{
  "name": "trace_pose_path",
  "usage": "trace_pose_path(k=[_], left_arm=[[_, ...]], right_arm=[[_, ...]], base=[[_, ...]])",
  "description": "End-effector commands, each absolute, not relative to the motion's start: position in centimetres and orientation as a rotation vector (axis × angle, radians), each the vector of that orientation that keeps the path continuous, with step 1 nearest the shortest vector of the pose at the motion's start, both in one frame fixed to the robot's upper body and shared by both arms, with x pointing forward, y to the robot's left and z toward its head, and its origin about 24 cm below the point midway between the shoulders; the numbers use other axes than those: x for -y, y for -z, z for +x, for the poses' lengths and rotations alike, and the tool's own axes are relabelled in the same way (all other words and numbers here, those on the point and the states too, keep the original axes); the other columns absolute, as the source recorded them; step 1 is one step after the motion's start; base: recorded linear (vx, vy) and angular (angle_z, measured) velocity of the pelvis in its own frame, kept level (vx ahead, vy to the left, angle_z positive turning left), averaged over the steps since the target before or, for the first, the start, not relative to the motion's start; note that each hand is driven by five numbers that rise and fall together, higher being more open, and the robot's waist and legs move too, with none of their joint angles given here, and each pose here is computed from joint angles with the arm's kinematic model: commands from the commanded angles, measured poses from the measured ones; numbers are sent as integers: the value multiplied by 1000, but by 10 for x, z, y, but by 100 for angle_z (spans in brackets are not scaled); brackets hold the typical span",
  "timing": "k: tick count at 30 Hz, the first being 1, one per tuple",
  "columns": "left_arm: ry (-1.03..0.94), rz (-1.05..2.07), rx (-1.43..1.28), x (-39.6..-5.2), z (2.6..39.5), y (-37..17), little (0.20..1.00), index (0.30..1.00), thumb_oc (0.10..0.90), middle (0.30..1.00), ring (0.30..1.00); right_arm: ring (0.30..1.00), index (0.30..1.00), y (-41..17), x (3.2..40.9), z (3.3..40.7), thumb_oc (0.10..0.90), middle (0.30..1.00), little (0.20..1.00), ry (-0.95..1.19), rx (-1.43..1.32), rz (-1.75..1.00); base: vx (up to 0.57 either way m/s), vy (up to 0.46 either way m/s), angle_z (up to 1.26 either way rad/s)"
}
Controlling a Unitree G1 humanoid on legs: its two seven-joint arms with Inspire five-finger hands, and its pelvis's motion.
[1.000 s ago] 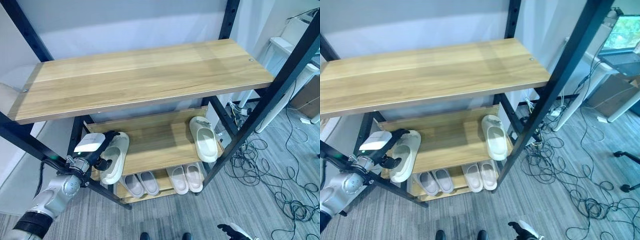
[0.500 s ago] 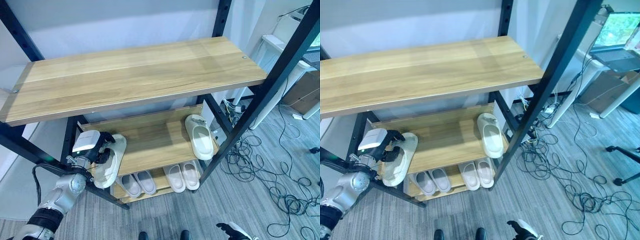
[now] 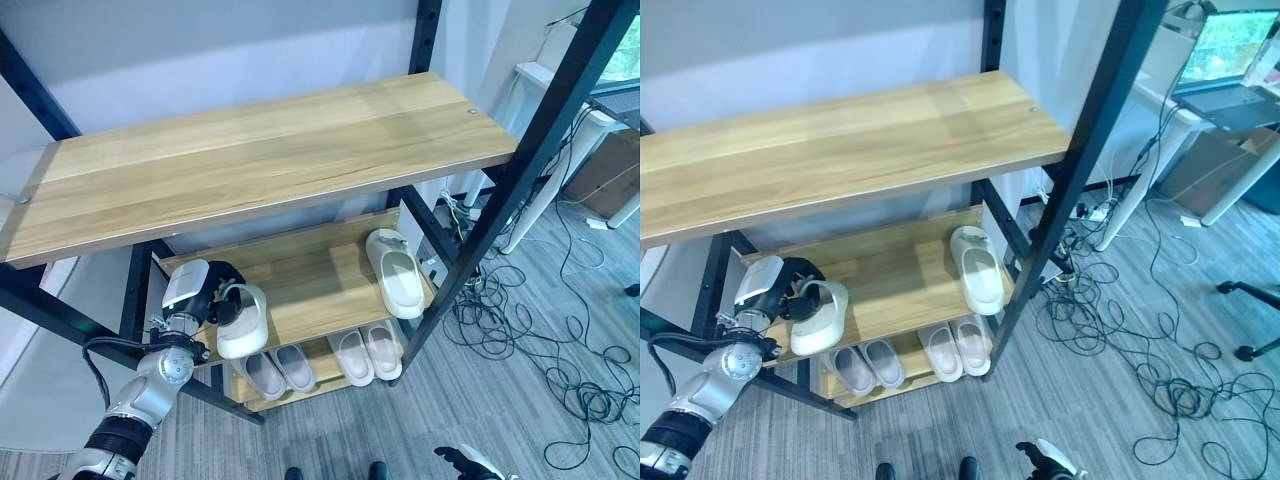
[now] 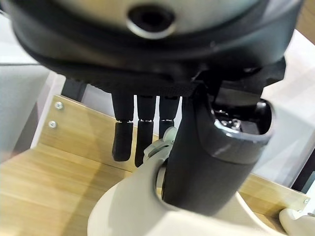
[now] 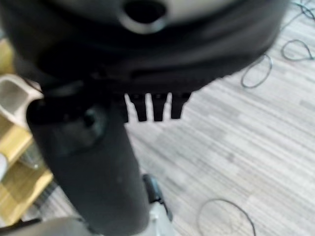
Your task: Arrange the slippers neatly on the shoe rack.
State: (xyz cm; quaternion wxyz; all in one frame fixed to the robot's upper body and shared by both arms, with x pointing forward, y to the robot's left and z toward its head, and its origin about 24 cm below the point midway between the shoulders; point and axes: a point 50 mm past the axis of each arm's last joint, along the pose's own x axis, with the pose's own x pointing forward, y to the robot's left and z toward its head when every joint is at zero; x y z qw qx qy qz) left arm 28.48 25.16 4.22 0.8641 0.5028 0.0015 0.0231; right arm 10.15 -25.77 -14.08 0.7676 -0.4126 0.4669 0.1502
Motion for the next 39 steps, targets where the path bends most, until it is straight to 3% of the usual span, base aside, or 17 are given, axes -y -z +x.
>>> trace_pose_path(k=[1,2,4,19,39], left_arm=[[-57,1027,126,-242,302,-69,300,300,400,300,300],[-63,863,211,-212,306,-74,300,300,400,300,300],[-61,829,256,-201,311,-82,300,300,400,300,300],[3,773,448,-152,332,-120,300,300,400,300,300],[-107,921,537,-154,361,-158,300,300,400,300,300]], right_arm=[[900,900,134,261,112,800,900,900,-286,-955,-909],[900,900,134,263,111,800,900,900,-254,-957,-908],[900,900,133,265,112,800,900,900,-240,-953,-912],[900,900,129,273,111,800,900,900,-203,-941,-925],[900,900,128,269,123,800,900,900,-214,-908,-934]], base=[[20,-51,-1],[19,-54,2],[5,-35,-3],[4,-13,-12],[-10,-1,-5]])
